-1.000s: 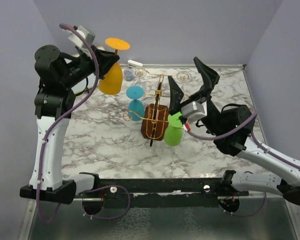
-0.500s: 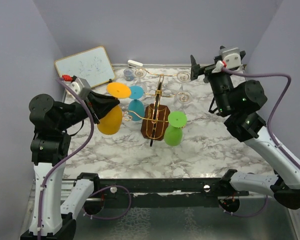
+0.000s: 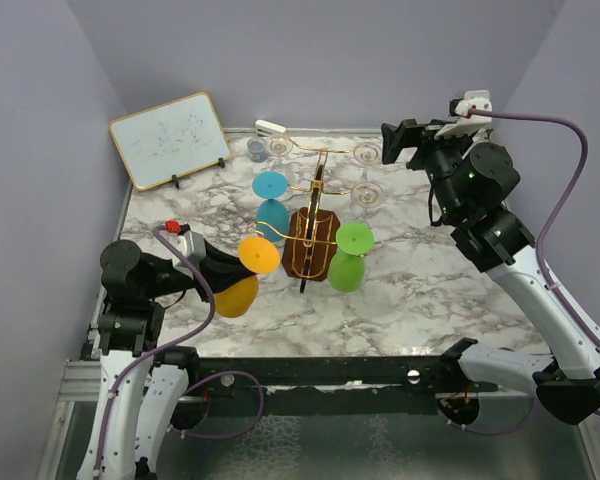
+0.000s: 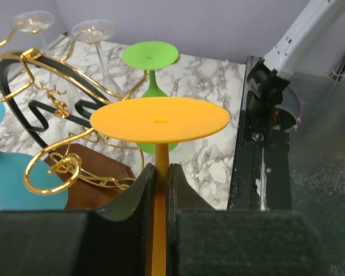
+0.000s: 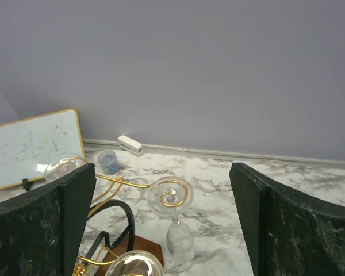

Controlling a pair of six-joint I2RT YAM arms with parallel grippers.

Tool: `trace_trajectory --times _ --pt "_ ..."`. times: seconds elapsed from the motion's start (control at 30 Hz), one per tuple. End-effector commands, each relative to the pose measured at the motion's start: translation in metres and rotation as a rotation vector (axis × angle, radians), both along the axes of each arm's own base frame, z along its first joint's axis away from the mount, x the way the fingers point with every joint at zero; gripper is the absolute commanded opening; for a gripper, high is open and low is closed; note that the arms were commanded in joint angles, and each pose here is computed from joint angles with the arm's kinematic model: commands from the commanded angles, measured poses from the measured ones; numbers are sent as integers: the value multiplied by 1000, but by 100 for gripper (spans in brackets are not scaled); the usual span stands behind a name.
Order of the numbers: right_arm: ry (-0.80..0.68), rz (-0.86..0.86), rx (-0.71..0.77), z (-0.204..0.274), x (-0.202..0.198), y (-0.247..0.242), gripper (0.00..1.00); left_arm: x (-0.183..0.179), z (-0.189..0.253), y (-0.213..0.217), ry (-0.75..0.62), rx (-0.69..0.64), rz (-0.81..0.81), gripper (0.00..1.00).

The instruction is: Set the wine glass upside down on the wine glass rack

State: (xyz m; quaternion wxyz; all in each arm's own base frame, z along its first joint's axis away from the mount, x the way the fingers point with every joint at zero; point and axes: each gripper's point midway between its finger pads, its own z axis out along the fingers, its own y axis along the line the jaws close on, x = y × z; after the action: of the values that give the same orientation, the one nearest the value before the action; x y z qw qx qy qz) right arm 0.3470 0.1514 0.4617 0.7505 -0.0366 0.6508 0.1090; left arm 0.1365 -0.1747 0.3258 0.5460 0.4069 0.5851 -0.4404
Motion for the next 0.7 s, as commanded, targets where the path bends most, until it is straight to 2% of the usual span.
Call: trace_trajectory --times 0.0,0.07,0.1,0.2,0.3,0.5,0.67 --pt "13 24 79 4 -15 -5 99 -4 0 -7 -138 -80 -62 0" --pt "12 17 69 5 -18 -9 99 -1 -2 -11 -174 -139 -49 0" --pt "10 15 63 6 -19 -10 99 -4 3 -13 -234 -184 -57 0" --pt "9 6 50 8 -22 -14 99 0 -1 -19 -201 -279 -38 0" --pt "7 -5 34 9 -23 -17 99 7 -11 -32 -169 -270 -50 0" --pt "9 -21 14 5 -21 -19 99 24 -19 -48 -191 -270 -17 0" --pt "21 -23 -4 -4 -17 -17 99 40 -20 -43 -223 -293 82 0"
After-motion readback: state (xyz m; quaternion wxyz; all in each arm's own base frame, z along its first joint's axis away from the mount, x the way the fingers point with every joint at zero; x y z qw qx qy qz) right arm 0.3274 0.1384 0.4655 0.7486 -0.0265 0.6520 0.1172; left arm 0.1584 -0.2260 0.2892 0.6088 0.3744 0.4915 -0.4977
